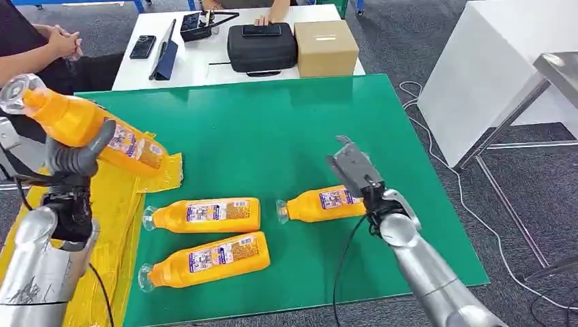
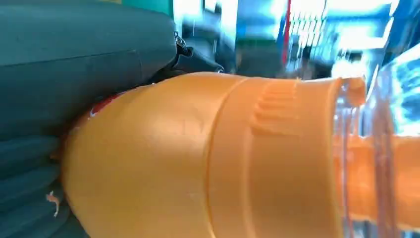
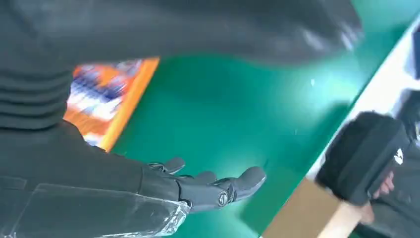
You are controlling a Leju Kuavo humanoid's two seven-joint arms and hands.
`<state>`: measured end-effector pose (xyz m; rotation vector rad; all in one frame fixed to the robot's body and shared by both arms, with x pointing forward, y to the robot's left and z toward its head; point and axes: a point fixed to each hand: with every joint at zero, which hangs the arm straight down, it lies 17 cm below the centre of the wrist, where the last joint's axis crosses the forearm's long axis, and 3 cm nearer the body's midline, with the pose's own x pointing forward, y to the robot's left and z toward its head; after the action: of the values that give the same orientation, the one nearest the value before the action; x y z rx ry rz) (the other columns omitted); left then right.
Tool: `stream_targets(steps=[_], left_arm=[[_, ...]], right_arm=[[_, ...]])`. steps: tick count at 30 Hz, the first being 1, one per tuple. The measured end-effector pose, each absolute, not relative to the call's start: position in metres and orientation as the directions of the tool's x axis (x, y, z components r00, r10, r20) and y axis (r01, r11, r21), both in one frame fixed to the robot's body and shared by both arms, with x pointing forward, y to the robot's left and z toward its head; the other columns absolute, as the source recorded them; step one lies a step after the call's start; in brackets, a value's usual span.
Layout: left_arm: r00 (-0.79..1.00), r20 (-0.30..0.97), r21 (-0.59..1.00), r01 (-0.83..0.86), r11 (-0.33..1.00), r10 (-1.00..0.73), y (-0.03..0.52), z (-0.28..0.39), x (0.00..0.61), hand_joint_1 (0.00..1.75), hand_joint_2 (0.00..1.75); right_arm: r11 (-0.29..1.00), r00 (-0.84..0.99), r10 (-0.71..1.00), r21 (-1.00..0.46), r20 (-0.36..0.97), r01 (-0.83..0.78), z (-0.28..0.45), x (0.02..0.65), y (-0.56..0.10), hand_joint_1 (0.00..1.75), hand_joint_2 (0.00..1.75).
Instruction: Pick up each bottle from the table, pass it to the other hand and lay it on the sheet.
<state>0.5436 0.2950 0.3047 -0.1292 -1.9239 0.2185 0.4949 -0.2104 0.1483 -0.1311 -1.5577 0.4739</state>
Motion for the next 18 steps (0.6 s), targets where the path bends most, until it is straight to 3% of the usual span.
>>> stream_targets(steps=[5, 10, 14, 18], left_arm=[[-0.361, 0.905, 0.124, -0.279, 0.952, -0.224, 0.354, 0.303, 0.544, 1.75, 1.75], [-0.163, 0.653, 0.595, -0.494, 0.634, -0.740, 0.412, 0.297, 0.555, 1.75, 1.75], [-0.005, 0.409, 0.766, -0.541, 0.347, -0.913, 0.452, 0.287, 0.562, 1.75, 1.75], [0.072, 0.346, 0.817, -0.514, 0.262, -0.936, 0.477, 0.265, 0.562, 1.75, 1.75]], right_arm=[[0.921, -0.084, 0.339, -0.349, 0.937, -0.175, 0.160, 0.482, -0.240, 0.00, 0.00], [0.925, -0.113, 0.329, -0.344, 0.938, -0.162, 0.176, 0.474, -0.254, 0.00, 0.00], [0.927, -0.119, 0.311, -0.329, 0.943, -0.181, 0.182, 0.472, -0.257, 0.00, 0.00], [0.925, -0.118, 0.311, -0.329, 0.943, -0.190, 0.181, 0.471, -0.256, 0.00, 0.00]])
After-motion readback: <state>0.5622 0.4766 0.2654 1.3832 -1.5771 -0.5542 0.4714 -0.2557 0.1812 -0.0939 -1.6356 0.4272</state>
